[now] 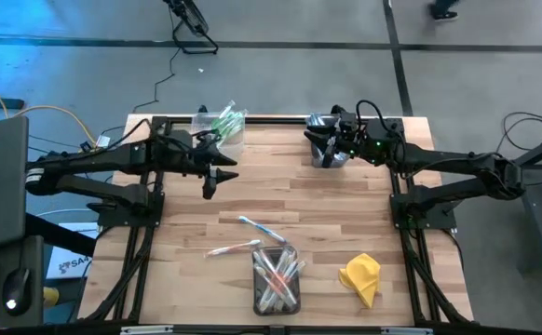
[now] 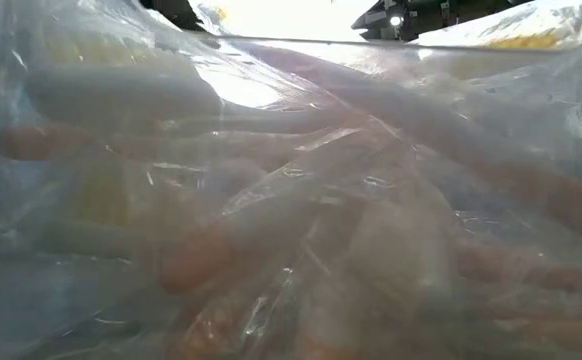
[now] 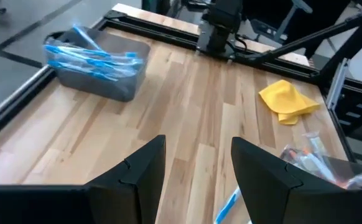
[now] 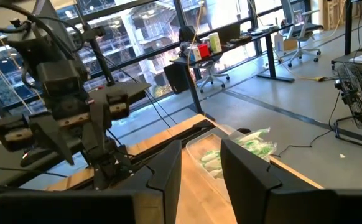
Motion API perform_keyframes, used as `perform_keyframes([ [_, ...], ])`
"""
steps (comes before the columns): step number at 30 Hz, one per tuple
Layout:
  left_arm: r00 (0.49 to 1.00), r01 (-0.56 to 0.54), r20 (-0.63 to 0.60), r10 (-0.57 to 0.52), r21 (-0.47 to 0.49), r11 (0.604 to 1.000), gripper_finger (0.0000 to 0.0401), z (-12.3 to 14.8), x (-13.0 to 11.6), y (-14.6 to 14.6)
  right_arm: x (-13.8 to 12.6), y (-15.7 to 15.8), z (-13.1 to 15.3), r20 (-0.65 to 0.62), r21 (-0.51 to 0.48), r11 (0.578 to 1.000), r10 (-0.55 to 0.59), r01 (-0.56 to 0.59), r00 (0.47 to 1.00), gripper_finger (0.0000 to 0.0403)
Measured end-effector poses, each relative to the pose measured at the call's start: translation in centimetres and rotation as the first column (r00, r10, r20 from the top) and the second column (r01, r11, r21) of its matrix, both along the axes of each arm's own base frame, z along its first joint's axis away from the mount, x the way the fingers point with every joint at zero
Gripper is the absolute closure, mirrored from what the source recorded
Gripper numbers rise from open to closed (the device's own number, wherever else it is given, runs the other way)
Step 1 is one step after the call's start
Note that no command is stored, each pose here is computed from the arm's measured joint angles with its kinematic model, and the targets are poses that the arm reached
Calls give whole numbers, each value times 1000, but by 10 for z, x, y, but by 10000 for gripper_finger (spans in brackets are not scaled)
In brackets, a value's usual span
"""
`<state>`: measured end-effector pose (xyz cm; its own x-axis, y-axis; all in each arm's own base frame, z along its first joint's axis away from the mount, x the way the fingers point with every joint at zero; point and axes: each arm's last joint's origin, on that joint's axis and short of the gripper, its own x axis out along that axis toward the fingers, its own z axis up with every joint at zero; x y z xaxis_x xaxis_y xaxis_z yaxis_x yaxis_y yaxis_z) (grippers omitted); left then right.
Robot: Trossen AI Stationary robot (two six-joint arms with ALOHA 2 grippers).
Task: Pick & Place Toothbrushes
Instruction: Put the orange toothbrush into the bottom black bin
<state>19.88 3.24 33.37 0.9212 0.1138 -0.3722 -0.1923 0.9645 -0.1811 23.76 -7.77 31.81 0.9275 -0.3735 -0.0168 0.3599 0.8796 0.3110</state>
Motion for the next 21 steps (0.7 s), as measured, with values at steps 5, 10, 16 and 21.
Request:
perform_keyframes([
  [5,997,52,-58,-54,-46,998,222,-12,15,1,0,0,0,-4,1,1000,0,0,1000,298],
  [10,991,83,-97,-90,-81,993,222,-21,23,1,0,0,-2,-16,5,1000,0,0,1000,298],
  [16,983,64,-154,-102,-230,971,222,-27,20,-1,0,0,-3,-33,10,1000,0,0,999,298],
  [21,970,26,-214,-112,-371,928,222,-31,15,-12,0,0,-7,-67,13,1000,1,0,998,298],
])
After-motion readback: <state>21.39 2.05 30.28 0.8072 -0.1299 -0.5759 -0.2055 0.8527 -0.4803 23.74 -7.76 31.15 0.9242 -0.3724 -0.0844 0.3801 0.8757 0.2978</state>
